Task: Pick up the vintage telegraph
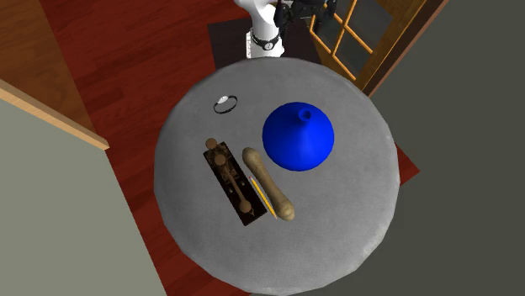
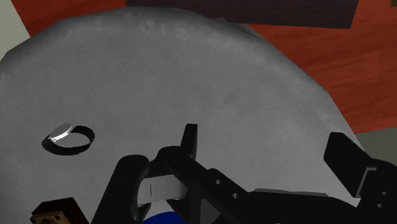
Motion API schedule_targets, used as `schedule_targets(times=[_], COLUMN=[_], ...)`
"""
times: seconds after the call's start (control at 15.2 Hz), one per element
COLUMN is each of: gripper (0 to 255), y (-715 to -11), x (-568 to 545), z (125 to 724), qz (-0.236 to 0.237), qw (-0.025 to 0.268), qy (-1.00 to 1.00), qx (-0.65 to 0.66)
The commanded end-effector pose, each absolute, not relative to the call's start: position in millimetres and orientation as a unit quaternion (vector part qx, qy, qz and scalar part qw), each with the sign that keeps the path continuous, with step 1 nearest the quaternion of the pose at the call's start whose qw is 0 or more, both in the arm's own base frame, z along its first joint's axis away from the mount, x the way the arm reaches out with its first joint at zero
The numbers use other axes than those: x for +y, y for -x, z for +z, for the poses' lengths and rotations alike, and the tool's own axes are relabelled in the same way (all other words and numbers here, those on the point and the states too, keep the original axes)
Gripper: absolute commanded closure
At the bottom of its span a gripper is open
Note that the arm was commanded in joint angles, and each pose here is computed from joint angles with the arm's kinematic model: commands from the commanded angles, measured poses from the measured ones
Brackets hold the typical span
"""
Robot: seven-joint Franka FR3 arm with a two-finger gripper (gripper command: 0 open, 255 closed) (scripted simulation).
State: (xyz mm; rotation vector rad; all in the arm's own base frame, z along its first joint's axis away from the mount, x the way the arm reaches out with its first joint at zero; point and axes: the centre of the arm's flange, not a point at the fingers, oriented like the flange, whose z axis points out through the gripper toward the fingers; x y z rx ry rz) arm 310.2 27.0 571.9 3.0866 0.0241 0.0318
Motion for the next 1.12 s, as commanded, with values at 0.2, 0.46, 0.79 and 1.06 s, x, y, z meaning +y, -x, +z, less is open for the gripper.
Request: schedule_targets(times=[0.2, 0.46, 0.79, 1.06], gripper=[0, 0, 0, 0], y=[-338, -375, -422, -461], x=[-1, -37, -81, -116], z=[568, 564, 558, 554], qz=[0.015, 0.022, 0.030, 0.037], qw=[0.024, 0.020, 0.015, 0.011], qy=[-0.999, -0.999, -0.999, -0.998], qx=[0.015, 0.024, 0.035, 0.044])
